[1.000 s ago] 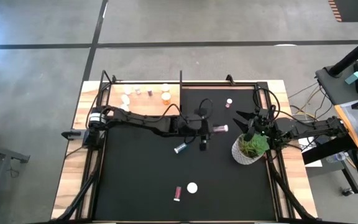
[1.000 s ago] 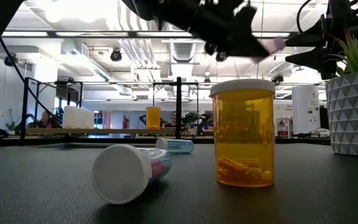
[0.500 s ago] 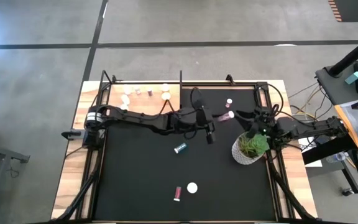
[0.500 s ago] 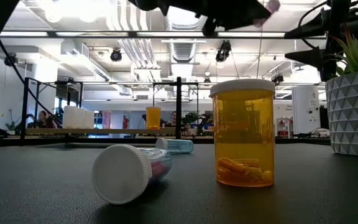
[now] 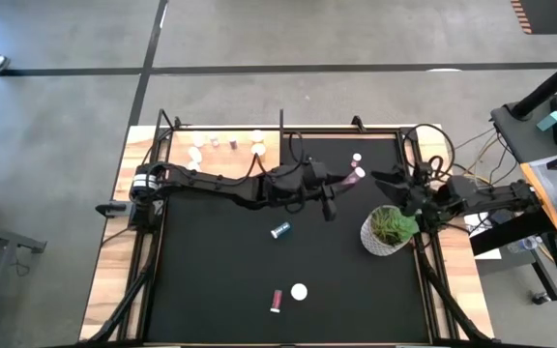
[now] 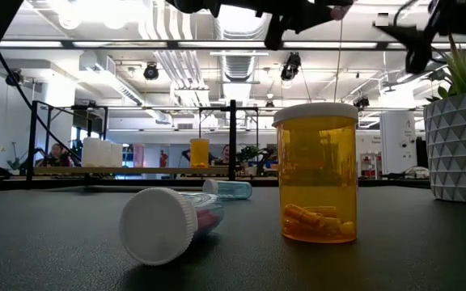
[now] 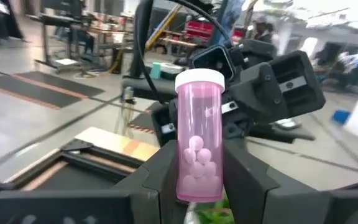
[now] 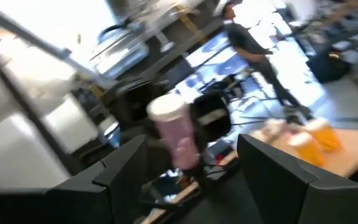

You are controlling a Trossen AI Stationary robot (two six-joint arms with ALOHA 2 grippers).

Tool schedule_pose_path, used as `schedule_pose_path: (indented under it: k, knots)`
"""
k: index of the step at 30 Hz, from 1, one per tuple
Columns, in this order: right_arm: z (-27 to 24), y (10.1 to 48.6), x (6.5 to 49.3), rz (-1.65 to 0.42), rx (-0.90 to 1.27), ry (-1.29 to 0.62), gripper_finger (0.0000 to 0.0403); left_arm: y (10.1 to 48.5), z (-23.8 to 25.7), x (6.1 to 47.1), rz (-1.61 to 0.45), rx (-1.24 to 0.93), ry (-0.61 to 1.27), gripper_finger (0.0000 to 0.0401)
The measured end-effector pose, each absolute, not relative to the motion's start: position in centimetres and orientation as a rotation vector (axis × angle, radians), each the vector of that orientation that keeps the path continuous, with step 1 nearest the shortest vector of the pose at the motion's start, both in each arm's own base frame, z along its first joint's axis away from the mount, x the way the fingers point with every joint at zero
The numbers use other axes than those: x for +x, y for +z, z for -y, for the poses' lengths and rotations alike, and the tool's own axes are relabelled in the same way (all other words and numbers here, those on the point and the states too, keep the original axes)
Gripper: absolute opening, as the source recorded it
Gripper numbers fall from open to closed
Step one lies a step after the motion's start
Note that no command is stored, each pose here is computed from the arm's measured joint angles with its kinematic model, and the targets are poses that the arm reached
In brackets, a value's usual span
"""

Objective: Pick and place medicine bottles onto shelf by color
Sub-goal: Put the bottom pink pill bottle into the shelf

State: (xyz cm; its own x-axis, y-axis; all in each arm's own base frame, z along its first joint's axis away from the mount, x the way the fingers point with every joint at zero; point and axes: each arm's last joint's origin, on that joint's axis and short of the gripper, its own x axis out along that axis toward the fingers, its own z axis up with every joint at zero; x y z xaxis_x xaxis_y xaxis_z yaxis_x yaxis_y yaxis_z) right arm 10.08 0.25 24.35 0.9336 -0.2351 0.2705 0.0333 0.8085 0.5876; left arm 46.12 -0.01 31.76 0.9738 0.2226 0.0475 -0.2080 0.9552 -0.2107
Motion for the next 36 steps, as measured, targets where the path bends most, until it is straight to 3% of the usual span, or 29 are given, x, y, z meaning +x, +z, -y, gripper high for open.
schedule_pose_path:
  k: [5, 16, 27, 36]
  knots:
    - [-0.6, 26.7, 10.3, 0.332, 0.476, -0.058, 0.024, 31.8, 0.1, 46.1, 0.09, -0.261, 0.182, 0.0095]
    - [-1.1, 28.6, 14.7, 0.152, 0.323, -0.105, 0.024, 33.9, 0.2, 45.7, 0.315, -0.286, 0.127, 0.0095]
    - [-1.6, 31.2, 17.6, 0.12, 0.236, -0.082, 0.024, 33.8, 0.6, 45.7, 0.312, -0.325, 0.082, 0.0095]
    - [-1.7, 32.0, 17.4, 0.121, 0.226, -0.043, 0.024, 33.7, 0.7, 45.7, 0.314, -0.33, 0.068, 0.0095]
